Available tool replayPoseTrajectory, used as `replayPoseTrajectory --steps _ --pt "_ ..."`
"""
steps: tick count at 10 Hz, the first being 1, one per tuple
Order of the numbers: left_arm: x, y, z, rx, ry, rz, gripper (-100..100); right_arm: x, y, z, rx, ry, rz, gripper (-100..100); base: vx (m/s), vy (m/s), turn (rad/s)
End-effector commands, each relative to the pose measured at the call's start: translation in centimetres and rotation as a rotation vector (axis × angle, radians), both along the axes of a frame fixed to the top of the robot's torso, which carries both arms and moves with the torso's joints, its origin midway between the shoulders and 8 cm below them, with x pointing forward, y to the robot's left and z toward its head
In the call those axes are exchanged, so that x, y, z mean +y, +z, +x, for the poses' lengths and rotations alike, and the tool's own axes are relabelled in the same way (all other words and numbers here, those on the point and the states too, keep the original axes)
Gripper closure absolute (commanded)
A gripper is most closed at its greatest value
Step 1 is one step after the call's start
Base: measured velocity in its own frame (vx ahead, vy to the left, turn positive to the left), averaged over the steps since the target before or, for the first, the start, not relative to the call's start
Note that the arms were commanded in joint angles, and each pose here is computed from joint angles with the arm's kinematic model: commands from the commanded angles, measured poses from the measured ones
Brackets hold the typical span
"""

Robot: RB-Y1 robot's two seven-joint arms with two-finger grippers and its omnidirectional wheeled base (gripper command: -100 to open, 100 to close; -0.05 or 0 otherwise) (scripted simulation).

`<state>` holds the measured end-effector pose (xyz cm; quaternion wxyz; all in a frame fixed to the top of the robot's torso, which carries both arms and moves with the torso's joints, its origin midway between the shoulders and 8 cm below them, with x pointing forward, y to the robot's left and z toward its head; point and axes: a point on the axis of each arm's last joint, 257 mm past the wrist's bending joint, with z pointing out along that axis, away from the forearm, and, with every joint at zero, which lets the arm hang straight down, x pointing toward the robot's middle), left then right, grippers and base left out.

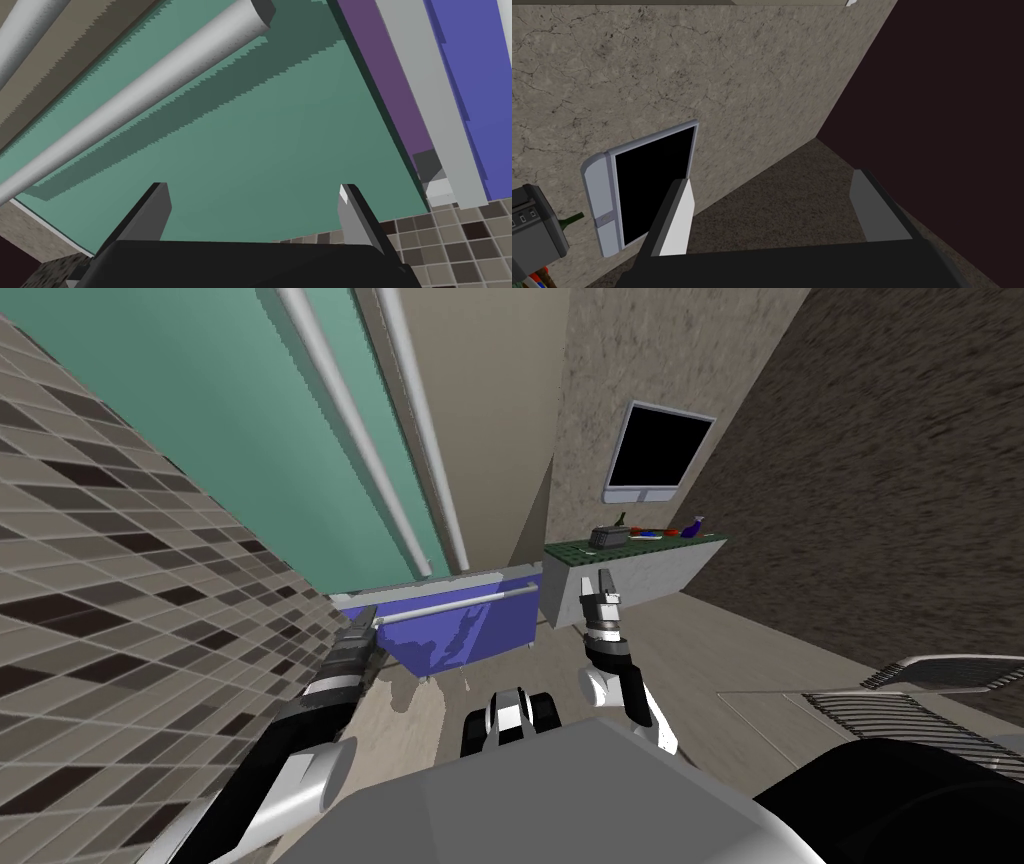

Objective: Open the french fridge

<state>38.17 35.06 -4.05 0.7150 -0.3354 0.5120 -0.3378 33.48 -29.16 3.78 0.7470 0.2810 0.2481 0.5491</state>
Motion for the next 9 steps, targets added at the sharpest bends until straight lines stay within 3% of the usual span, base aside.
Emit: replayPoseTrajectory --steps 1,9 --pt "1.1 -0.9 0.0 0.061 0.026 0.035 -100 0.0 0.0 0.0 0.000 0.000 0.000 0 0.139 -0.039 -0.021" --pt "4.4 -2.9 -0.6 0.252 0.103 0.186 -100 0.0 0.0 0.0 0.000 0.000 0.000 0 0.139 -0.048 -0.023"
